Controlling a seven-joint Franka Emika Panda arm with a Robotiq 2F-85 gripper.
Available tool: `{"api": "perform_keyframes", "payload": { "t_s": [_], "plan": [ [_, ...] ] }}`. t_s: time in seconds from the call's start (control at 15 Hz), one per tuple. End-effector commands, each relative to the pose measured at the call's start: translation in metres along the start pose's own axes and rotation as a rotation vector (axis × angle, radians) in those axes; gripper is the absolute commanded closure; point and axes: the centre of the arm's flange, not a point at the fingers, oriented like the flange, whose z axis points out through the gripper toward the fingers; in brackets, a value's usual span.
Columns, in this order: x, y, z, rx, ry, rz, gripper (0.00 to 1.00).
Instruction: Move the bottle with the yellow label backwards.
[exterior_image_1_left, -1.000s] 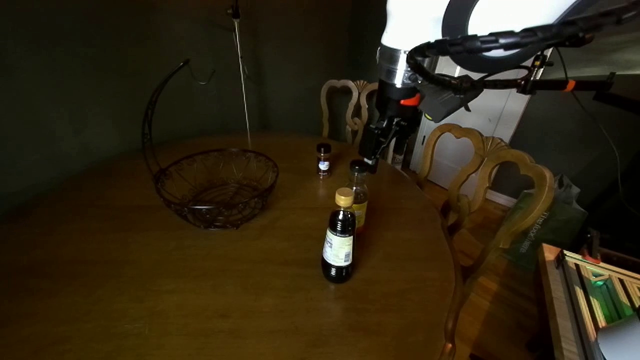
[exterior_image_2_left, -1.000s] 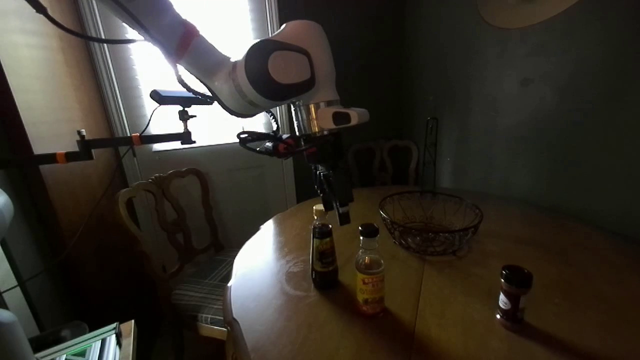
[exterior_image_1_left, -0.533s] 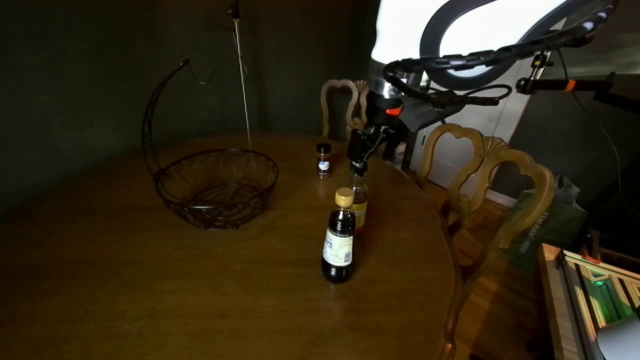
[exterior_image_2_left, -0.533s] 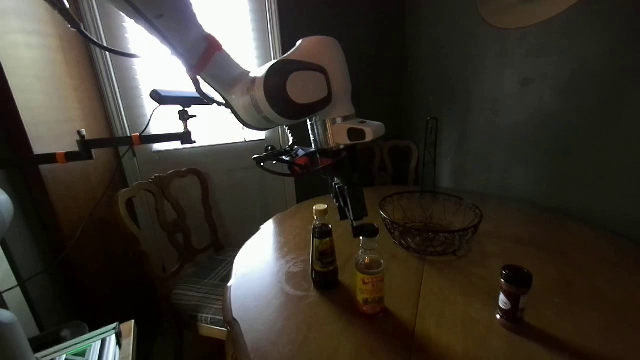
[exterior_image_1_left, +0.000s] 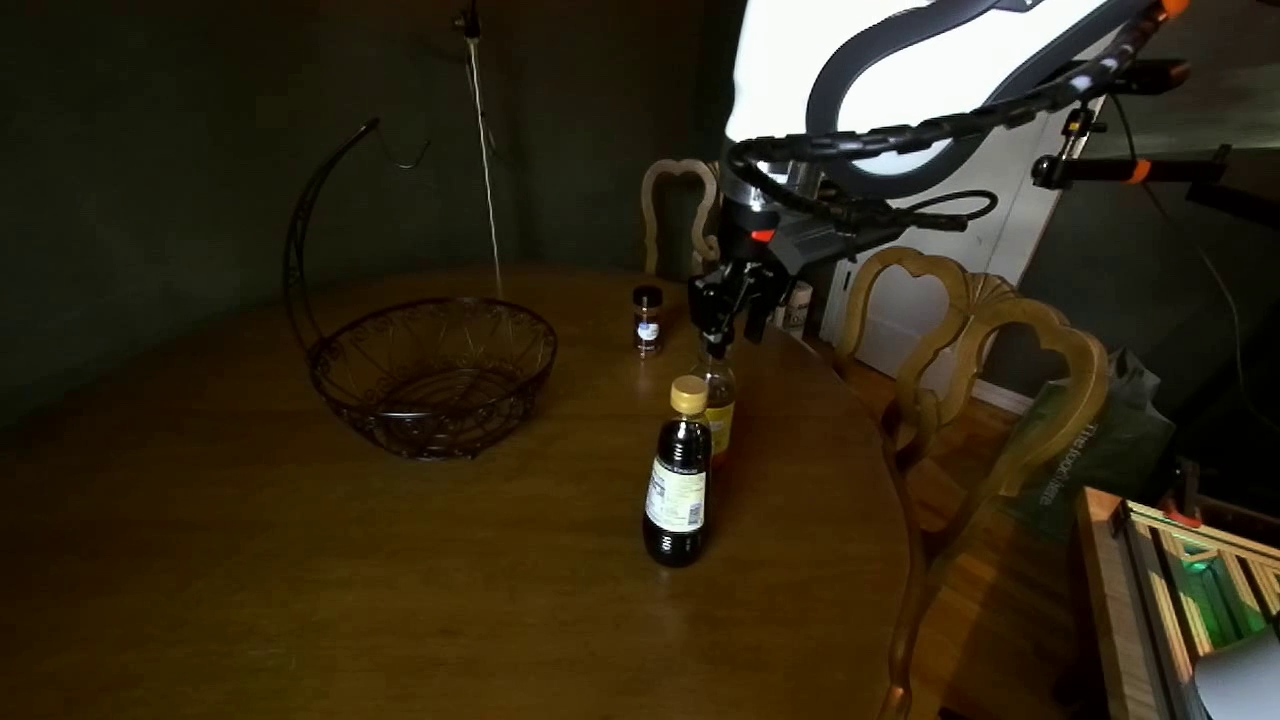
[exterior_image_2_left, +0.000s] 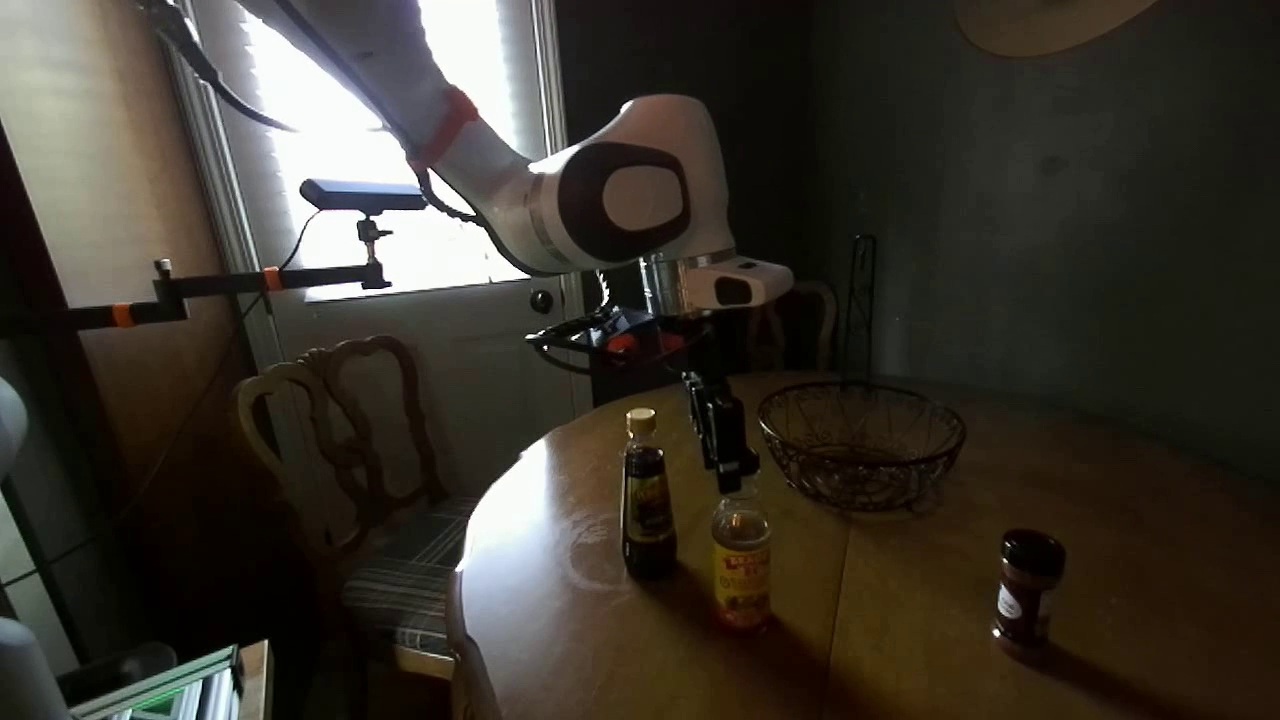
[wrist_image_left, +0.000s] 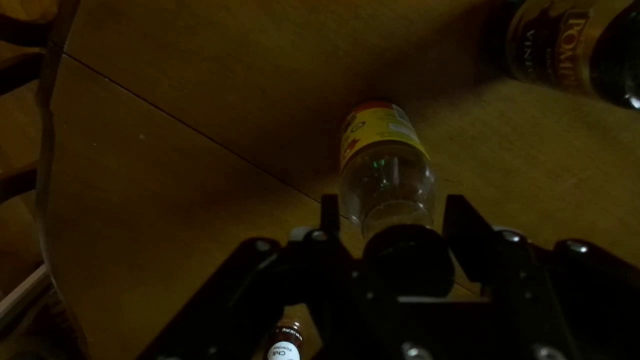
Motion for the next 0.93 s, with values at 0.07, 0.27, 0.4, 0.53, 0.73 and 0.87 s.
{"api": "perform_keyframes", "payload": {
  "t_s": [0.07, 0.27, 0.4, 0.53, 0.73, 0.87],
  "plan": [
    [0.011, -0.003, 0.012, 0.017, 0.038, 0.053, 0.39],
    [0.014, -0.002, 0.014, 0.030, 0.050, 0.062, 0.13],
    [0.016, -0.002, 0.015, 0.035, 0.058, 0.065, 0.11],
    [0.017, -0.003, 0.014, 0.036, 0.045, 0.064, 0.36],
    [0.015, -0.001, 0.009, 0.012, 0.012, 0.060, 0.55],
    [0.022, 0.004, -0.008, -0.004, -0.001, 0.067, 0.71]
  ]
}}
